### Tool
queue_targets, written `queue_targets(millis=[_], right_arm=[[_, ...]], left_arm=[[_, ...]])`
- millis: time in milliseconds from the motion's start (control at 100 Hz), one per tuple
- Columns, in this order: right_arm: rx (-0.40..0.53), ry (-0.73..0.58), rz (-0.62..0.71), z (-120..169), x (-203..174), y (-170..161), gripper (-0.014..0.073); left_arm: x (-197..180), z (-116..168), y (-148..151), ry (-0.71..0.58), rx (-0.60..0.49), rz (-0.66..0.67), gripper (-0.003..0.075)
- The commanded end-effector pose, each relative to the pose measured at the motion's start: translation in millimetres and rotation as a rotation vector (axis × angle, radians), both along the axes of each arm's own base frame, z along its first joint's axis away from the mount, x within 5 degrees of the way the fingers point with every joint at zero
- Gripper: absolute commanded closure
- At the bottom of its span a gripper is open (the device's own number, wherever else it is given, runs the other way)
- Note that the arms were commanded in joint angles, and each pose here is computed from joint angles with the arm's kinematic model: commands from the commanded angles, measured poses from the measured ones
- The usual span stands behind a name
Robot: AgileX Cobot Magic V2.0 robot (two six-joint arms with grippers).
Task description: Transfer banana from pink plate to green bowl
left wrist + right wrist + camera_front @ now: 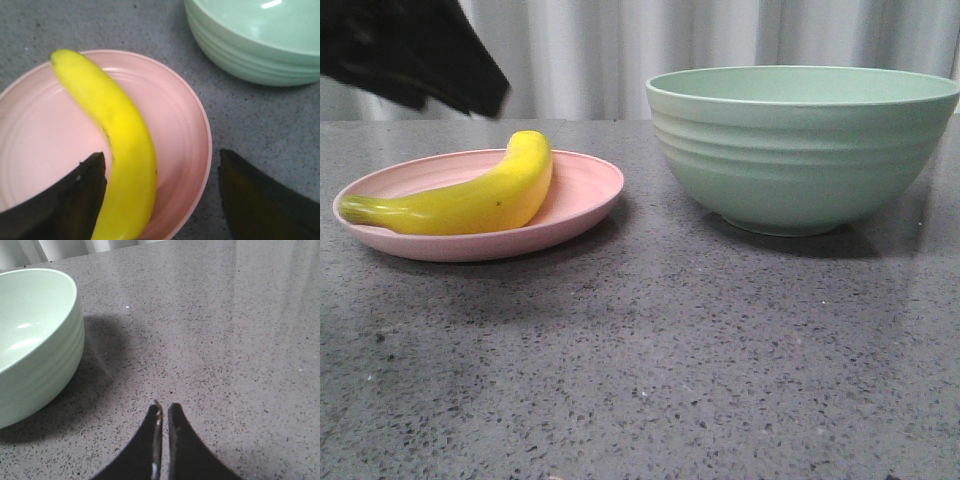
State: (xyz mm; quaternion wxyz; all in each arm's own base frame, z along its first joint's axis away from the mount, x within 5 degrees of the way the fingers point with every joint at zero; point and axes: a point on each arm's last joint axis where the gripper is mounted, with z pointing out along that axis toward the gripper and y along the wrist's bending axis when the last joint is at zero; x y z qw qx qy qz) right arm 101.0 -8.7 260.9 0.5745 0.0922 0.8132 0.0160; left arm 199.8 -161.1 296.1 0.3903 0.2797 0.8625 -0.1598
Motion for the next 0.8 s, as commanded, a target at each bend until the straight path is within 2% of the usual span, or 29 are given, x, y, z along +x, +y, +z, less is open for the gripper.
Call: queue_targets(millis=[0, 340, 790], right_arm=[[-0.014, -0.087, -0.005, 15, 4, -1, 0.0657], [-0.014, -0.087, -0.005, 15, 4, -1, 0.0657], [-0.014, -0.087, -0.005, 15, 4, -1, 0.0657]], left_arm=[[10, 9, -12, -0.017, -0.034, -0.003, 0.0282], [40, -20, -37, 0.088, 0.057, -0.007, 0.0282], [47, -24, -32, 0.096, 0.078, 0.011, 0.0283]])
